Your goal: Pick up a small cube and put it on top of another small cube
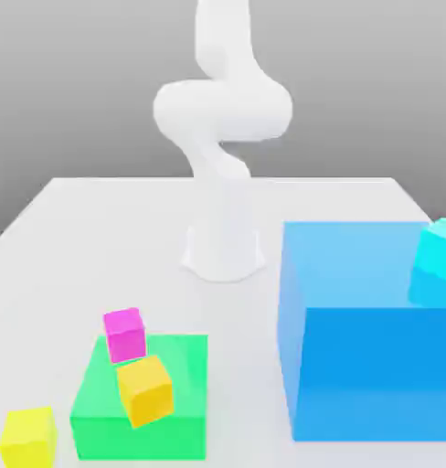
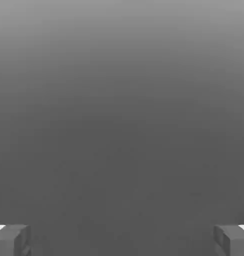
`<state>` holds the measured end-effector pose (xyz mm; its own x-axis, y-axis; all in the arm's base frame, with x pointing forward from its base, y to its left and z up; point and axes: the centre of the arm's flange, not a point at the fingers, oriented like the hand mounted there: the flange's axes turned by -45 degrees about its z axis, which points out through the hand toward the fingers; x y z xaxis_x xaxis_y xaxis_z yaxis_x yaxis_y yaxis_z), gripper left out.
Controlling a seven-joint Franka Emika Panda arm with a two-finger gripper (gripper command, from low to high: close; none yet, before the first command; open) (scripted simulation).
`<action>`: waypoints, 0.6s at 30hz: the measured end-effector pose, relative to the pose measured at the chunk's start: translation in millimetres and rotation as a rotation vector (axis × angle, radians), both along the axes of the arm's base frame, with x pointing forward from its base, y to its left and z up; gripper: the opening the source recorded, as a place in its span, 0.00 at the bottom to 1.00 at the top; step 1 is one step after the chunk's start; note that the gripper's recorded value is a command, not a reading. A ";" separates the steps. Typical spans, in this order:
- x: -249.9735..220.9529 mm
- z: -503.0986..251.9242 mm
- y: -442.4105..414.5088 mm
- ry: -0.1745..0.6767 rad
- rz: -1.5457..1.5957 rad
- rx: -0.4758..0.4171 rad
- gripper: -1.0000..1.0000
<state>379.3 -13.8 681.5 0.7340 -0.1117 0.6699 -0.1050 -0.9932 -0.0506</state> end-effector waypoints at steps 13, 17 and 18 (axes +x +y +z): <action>114.9 -193.8 -106.2 0.297 -0.518 0.228 0.50; 125.4 -263.1 -145.9 0.377 -0.689 0.296 0.50; 126.1 -280.9 -155.8 0.397 -0.733 0.314 0.50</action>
<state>505.4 -169.6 400.6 0.5775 -0.7800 0.2410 -0.7763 -0.6160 -0.1336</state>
